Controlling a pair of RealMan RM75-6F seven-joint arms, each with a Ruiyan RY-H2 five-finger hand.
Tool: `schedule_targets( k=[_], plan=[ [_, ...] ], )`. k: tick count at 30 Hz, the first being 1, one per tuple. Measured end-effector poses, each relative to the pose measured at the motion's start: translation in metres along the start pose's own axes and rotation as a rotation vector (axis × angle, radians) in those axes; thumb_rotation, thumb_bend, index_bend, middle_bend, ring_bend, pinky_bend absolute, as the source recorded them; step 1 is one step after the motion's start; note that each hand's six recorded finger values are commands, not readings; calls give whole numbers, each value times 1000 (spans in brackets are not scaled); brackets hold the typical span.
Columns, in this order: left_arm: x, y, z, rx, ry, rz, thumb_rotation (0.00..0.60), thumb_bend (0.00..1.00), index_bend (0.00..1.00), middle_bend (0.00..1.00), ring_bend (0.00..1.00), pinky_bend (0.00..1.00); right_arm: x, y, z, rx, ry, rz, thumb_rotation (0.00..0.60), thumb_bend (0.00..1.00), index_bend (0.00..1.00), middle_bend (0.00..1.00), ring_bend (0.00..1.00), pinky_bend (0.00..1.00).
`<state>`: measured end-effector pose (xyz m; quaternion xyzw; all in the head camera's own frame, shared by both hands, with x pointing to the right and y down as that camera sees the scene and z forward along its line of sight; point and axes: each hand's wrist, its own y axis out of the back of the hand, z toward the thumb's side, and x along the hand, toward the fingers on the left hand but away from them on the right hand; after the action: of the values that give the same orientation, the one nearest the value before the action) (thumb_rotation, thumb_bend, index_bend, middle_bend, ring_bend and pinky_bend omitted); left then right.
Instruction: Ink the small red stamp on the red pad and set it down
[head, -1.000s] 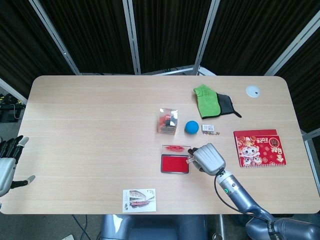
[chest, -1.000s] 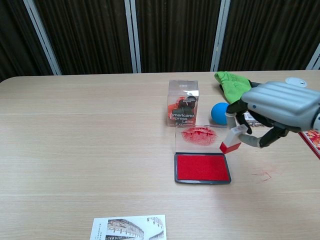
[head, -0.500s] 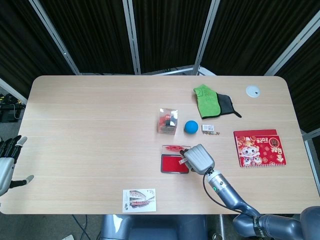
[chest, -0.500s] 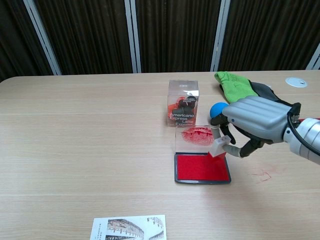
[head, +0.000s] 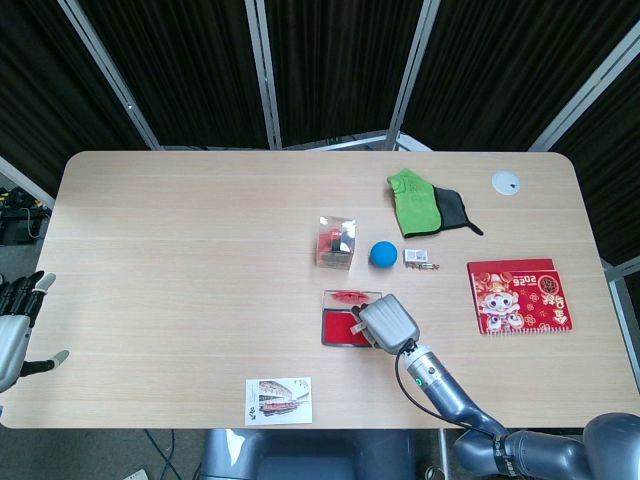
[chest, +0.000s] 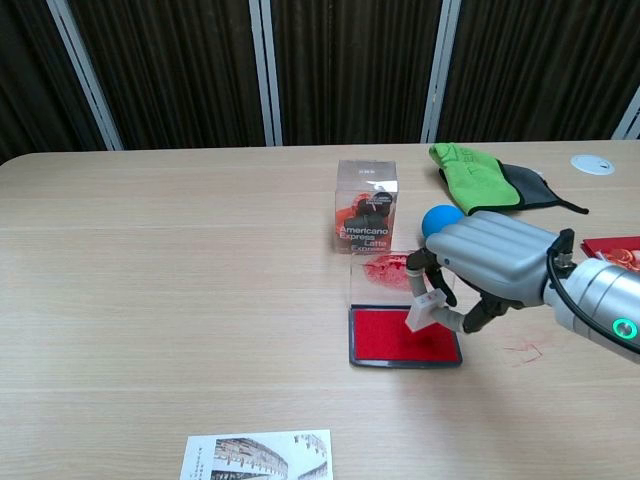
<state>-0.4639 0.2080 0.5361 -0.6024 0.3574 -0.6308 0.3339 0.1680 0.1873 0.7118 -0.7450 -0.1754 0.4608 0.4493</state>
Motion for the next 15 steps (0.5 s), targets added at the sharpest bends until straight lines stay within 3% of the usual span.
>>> schedule_targets(
  k=[15],
  plan=[
    [1,0,-1,0,3,1,600,0,0,0,0,0,-2,-17,2,62,2,39,600,434,563,609,763,1000]
  ],
)
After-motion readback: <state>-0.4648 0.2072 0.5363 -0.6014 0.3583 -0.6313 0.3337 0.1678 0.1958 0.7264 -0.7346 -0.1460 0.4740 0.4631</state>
